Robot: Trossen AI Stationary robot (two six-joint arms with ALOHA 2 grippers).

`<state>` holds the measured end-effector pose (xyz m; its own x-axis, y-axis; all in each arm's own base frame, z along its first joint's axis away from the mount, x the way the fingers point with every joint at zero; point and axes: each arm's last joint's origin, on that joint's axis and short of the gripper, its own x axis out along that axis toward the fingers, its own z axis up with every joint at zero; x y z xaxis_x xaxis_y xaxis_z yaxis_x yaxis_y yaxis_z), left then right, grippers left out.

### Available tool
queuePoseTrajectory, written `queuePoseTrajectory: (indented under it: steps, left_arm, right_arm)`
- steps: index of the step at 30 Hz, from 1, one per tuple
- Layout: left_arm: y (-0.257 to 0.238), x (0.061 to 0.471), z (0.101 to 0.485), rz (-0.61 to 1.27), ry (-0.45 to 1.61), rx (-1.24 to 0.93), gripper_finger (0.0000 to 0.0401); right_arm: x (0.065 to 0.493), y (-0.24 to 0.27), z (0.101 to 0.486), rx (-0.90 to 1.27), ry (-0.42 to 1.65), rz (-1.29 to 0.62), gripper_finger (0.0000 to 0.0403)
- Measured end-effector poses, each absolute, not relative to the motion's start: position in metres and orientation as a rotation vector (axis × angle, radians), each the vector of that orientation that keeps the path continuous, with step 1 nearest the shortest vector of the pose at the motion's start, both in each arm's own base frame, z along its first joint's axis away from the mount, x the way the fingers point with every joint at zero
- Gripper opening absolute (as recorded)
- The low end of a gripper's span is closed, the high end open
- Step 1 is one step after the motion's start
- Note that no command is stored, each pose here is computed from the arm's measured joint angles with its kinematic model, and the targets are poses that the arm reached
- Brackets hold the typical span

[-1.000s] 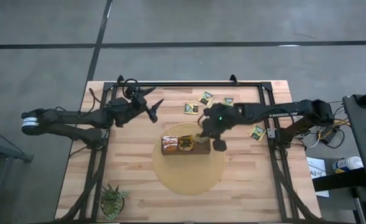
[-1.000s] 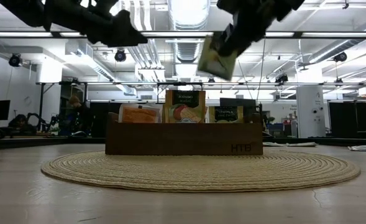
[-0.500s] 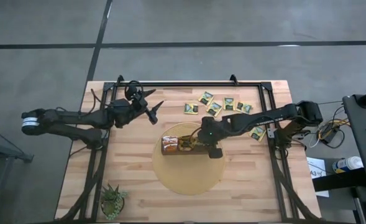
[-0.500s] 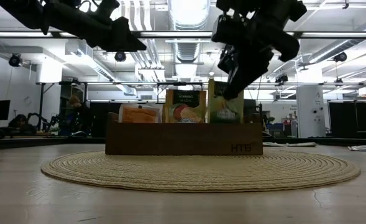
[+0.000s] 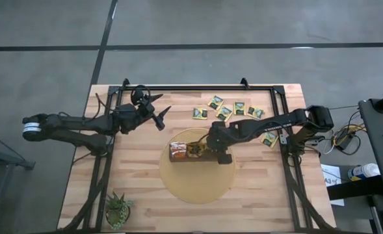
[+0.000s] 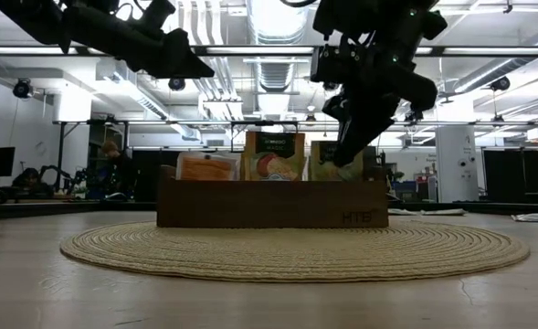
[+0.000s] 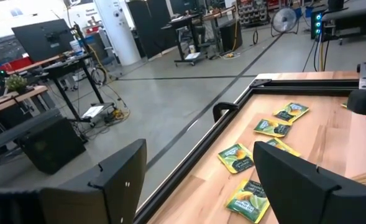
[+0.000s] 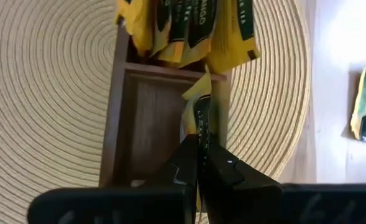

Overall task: Pick & Place Tea
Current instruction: Put the yellow tea bag into the right section of the wooden organizer

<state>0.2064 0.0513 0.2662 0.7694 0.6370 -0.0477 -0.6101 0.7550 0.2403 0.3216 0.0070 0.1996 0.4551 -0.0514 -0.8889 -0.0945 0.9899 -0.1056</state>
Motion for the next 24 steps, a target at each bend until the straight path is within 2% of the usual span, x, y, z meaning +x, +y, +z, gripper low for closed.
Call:
queuePoseTrajectory:
  steps: [8,11,24]
  left_arm:
    - [0.051,0.206,0.266,0.681,0.136,0.219,0.0288]
    - [0.051,0.206,0.264,0.681,0.140,0.219,0.0288]
    - [0.051,0.204,0.257,0.679,0.155,0.238,0.0288]
  right_arm:
    - [0.321,0.002,0.199,-0.144,1.109,-0.001,0.0009]
    - [0.321,0.002,0.199,-0.141,1.116,0.002,0.0023]
    - [0.325,-0.001,0.218,-0.150,1.102,-0.040,0.0163]
